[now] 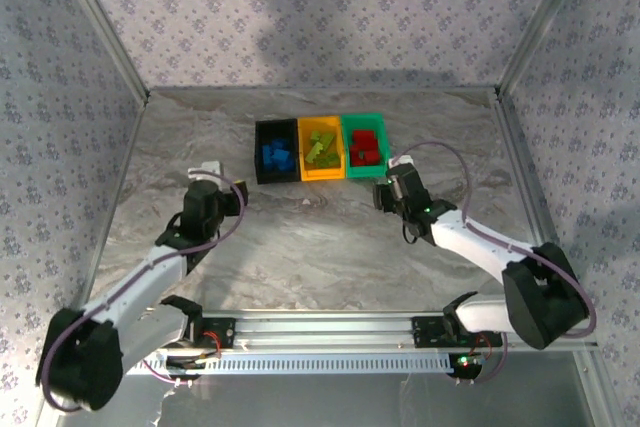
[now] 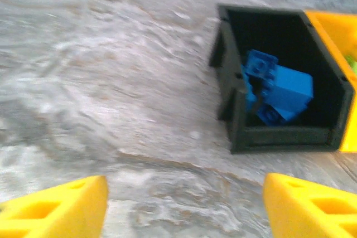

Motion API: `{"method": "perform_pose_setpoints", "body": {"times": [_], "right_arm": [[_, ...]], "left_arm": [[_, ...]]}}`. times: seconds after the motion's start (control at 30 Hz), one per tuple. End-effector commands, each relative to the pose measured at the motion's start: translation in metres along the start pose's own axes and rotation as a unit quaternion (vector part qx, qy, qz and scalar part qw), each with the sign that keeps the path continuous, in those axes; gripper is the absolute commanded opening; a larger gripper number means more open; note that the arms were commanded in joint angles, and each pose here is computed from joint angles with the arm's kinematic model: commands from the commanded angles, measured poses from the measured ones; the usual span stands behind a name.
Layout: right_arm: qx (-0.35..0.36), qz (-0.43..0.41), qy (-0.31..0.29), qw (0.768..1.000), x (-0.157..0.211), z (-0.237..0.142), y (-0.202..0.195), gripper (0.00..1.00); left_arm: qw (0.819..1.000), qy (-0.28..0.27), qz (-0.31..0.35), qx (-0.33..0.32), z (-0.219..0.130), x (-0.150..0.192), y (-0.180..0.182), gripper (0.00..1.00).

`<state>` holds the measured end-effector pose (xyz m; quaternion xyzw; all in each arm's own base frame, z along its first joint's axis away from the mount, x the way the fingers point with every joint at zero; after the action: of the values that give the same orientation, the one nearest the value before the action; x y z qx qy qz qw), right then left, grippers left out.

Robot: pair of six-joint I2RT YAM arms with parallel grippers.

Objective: Sort the legos into containers by color
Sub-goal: Reset both arms

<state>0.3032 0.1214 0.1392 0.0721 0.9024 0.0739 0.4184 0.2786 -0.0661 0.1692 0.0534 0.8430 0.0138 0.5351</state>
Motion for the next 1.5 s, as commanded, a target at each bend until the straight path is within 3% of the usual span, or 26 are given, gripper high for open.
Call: {"method": "perform_pose_setpoints", "body": {"times": [0.0, 0.03, 0.13, 0.23, 0.47, 0.63, 0.7, 0.73, 0.87, 1.07, 1.27, 1.47], "right_arm": [[0.029, 0.019, -0.039, 0.999, -0.011, -0.012, -0.023, 0.67], [0.031, 0.028, -0.048, 0.998, -0.015, -0.016, -0.029, 0.67], [0.031, 0.06, -0.075, 0.995, -0.024, -0.029, -0.047, 0.67], [0.031, 0.099, -0.099, 0.99, -0.032, -0.04, -0.066, 0.68], [-0.006, 0.193, -0.132, 0.972, -0.051, -0.051, -0.102, 0.73], [0.017, 0.18, -0.195, 0.964, -0.071, -0.053, -0.111, 0.77], [0.043, 0.176, -0.212, 0.96, -0.077, -0.054, -0.118, 0.82], [0.058, 0.18, -0.219, 0.957, -0.078, -0.053, -0.122, 0.9], [0.091, 0.176, -0.23, 0.953, -0.075, -0.043, -0.134, 0.99], [0.043, 0.081, -0.175, 0.98, -0.052, -0.009, -0.124, 1.0], [0.06, 0.042, -0.176, 0.982, -0.041, 0.009, -0.131, 1.0], [0.058, 0.024, -0.161, 0.985, -0.037, 0.027, -0.131, 1.0]], "left_arm": [[0.997, -0.014, -0.014, -0.076, -0.013, 0.006, 0.03, 0.78], [0.996, -0.016, -0.023, -0.089, -0.017, 0.009, 0.037, 0.85], [0.992, -0.028, -0.037, -0.113, -0.026, 0.012, 0.053, 0.89], [0.987, -0.037, -0.053, -0.148, -0.033, 0.015, 0.069, 1.0], [0.969, -0.04, -0.104, -0.22, -0.032, 0.02, 0.105, 1.0], [0.962, -0.016, -0.1, -0.253, -0.016, 0.03, 0.125, 1.0], [0.97, -0.004, -0.074, -0.232, -0.003, 0.033, 0.124, 1.0], [0.976, -0.003, -0.054, -0.211, 0.006, 0.033, 0.12, 1.0], [0.988, -0.009, 0.01, -0.151, 0.041, 0.029, 0.109, 1.0], [0.996, -0.038, 0.034, -0.068, 0.078, 0.017, 0.091, 1.0], [0.998, -0.02, 0.058, -0.014, 0.099, 0.032, 0.076, 1.0], [0.998, -0.022, 0.059, -0.013, 0.1, 0.031, 0.075, 1.0]]}}
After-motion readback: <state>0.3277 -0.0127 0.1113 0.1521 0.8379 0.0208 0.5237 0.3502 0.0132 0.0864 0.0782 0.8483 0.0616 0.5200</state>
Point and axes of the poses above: each hand's point on the last joint's axis, 136 mm out from that joint toward the fingers, its own z axis out along the fingers, its own y axis along the line the jaws close on, x = y × z, the point moved 4 cm from there along -z, back along the fingers, and after that the axes turned 15 degrees about z, right-handed, at the moved point
